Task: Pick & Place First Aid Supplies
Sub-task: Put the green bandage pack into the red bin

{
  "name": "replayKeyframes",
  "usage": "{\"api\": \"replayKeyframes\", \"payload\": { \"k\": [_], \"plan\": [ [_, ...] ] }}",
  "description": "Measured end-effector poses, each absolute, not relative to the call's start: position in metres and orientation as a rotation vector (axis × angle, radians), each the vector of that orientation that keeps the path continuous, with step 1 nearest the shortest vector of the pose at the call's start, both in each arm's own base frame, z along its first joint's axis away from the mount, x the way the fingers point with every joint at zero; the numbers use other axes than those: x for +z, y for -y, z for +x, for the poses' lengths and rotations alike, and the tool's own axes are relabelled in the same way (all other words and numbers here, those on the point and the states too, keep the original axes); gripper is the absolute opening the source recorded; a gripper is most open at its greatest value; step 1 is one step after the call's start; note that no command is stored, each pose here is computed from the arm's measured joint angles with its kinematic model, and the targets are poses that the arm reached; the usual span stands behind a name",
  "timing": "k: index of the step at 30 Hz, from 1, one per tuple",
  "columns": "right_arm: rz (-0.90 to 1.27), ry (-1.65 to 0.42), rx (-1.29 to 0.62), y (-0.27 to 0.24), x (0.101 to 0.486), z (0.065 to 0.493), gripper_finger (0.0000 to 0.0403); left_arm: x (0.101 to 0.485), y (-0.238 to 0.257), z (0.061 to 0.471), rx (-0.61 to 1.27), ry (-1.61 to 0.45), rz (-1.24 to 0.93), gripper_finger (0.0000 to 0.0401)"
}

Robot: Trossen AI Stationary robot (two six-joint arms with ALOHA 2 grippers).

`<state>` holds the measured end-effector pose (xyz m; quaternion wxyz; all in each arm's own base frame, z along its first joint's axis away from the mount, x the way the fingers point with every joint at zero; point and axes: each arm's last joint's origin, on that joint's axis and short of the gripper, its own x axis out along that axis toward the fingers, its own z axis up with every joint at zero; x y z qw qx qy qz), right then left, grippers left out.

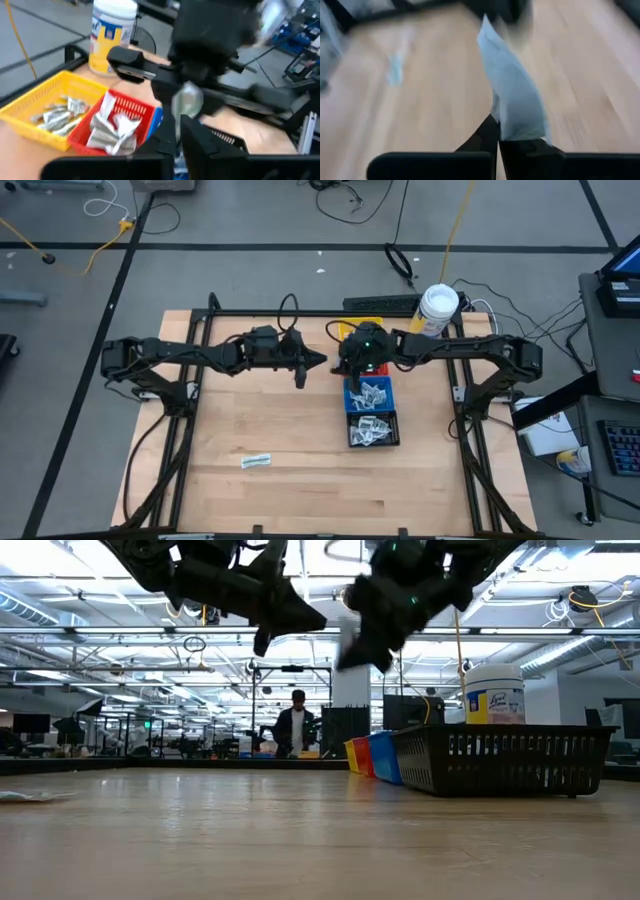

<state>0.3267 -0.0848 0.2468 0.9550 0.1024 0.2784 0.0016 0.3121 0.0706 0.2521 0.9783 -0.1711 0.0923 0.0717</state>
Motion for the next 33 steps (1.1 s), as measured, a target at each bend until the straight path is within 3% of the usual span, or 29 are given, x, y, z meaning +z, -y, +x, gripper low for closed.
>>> {"api": "replayKeyframes", "payload": {
  "k": [10,20,26,33],
  "plan": [
    [0.086,-0.944,-0.081,0.116,0.220,0.290,0.0001,0.220,-0.076,0.292,0.077,-0.581,-0.462,0.0125],
    [-0.107,-1.157,-0.158,0.138,0.212,0.266,0.0006,0.197,-0.059,0.272,0.000,-0.928,-0.544,0.0139],
    [-0.128,-1.180,-0.162,0.139,0.212,0.264,0.0084,0.193,-0.046,0.266,-0.060,-1.032,-0.617,0.0140],
    [-0.125,-1.178,-0.173,0.140,0.212,0.264,0.0208,0.193,-0.028,0.265,-0.159,-1.097,-0.723,0.0192]
  ]
}}
